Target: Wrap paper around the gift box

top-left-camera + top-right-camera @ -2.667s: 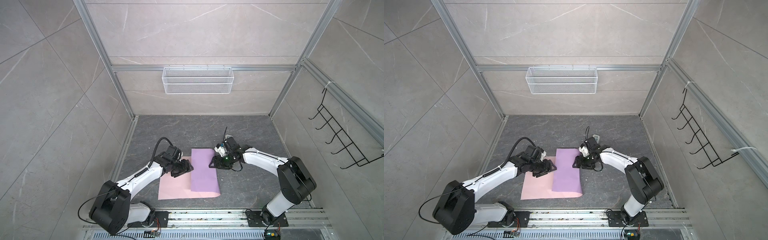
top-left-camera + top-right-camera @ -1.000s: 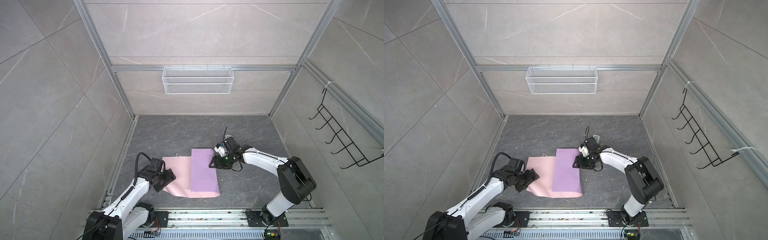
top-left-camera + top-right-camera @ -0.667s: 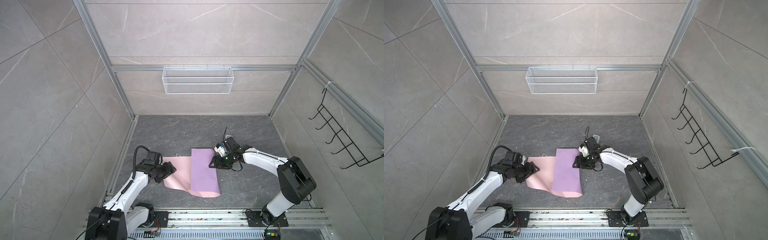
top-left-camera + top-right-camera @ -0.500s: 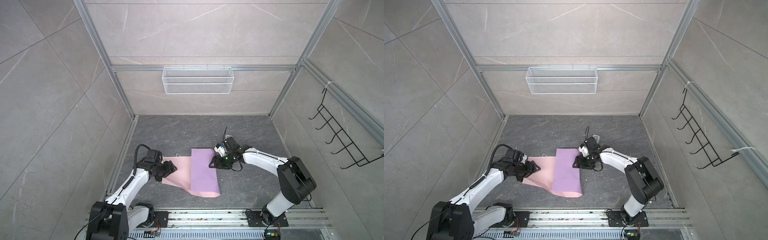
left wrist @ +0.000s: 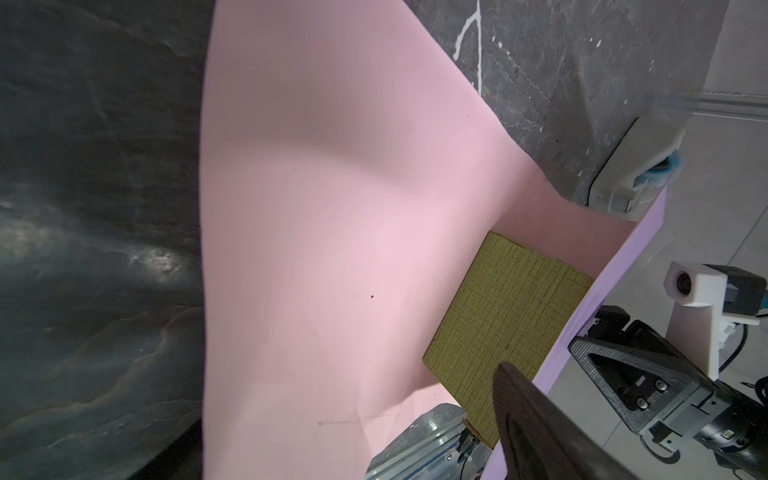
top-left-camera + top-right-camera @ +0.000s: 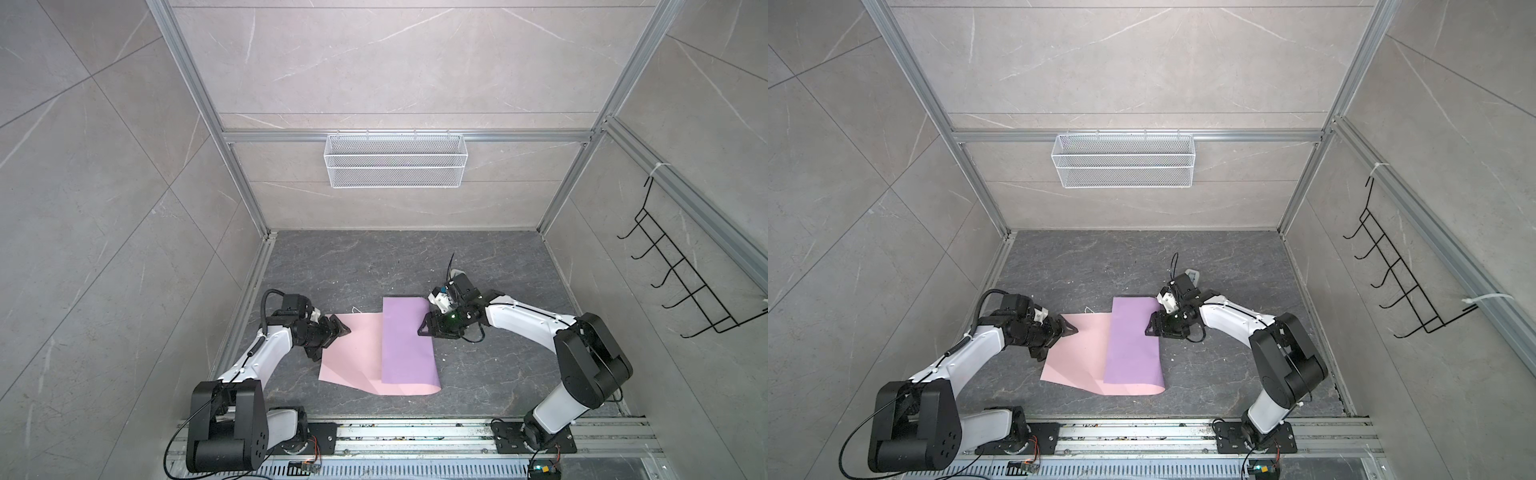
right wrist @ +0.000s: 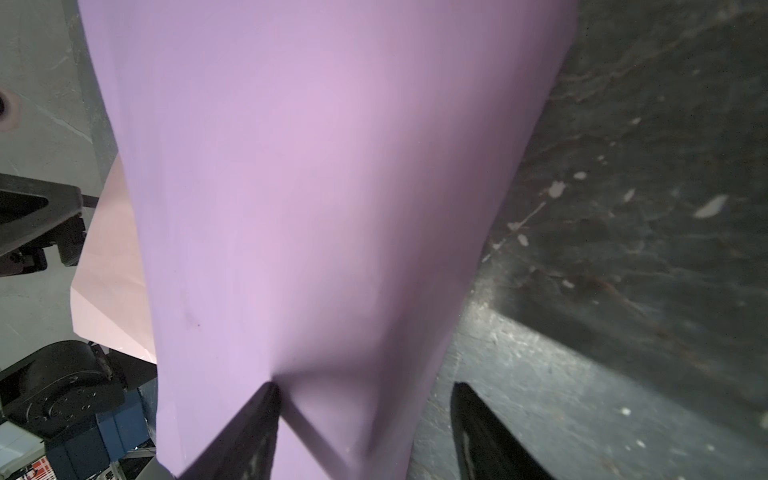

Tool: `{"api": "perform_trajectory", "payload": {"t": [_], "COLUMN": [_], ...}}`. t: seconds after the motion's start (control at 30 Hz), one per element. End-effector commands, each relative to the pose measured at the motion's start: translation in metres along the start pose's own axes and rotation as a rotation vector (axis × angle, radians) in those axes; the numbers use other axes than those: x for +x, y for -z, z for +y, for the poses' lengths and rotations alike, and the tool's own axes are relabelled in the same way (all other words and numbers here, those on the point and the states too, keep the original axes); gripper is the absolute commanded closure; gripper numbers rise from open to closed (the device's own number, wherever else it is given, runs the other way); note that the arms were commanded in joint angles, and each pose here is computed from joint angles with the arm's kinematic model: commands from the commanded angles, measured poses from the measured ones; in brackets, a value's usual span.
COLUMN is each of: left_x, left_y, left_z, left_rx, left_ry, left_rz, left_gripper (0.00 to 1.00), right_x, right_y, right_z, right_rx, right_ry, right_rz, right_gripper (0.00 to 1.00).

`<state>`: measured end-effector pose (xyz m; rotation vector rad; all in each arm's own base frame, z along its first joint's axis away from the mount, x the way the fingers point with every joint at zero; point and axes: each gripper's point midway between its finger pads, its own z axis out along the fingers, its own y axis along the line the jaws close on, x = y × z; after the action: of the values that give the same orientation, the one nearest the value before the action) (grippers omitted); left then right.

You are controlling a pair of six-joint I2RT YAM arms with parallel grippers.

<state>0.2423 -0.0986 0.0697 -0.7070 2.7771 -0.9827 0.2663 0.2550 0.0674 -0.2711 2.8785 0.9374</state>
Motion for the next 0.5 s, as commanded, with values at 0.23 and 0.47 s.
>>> {"api": "perform_trajectory", "payload": {"t": [0.23,0.47], "left_x": [-0.014,-0.022], "left_y": [0.001,-0.001], "left_z": [-0.014,-0.017], "left_rx": [0.075,0.063], "left_ry": [-0.026,-0.051], "left_rz": [0.026,0.043], "left_gripper": [0.18,0.33], "right_x": [0.019,0.02], "right_y": [-0.015,-0.015], "right_z": [-0.037,-0.036], "right_rx": [0.144,0.144], "right_ry": [-0.034,-0.029], "right_rz": [0.071,0.08], "right_gripper": [0.34,0.32]}}
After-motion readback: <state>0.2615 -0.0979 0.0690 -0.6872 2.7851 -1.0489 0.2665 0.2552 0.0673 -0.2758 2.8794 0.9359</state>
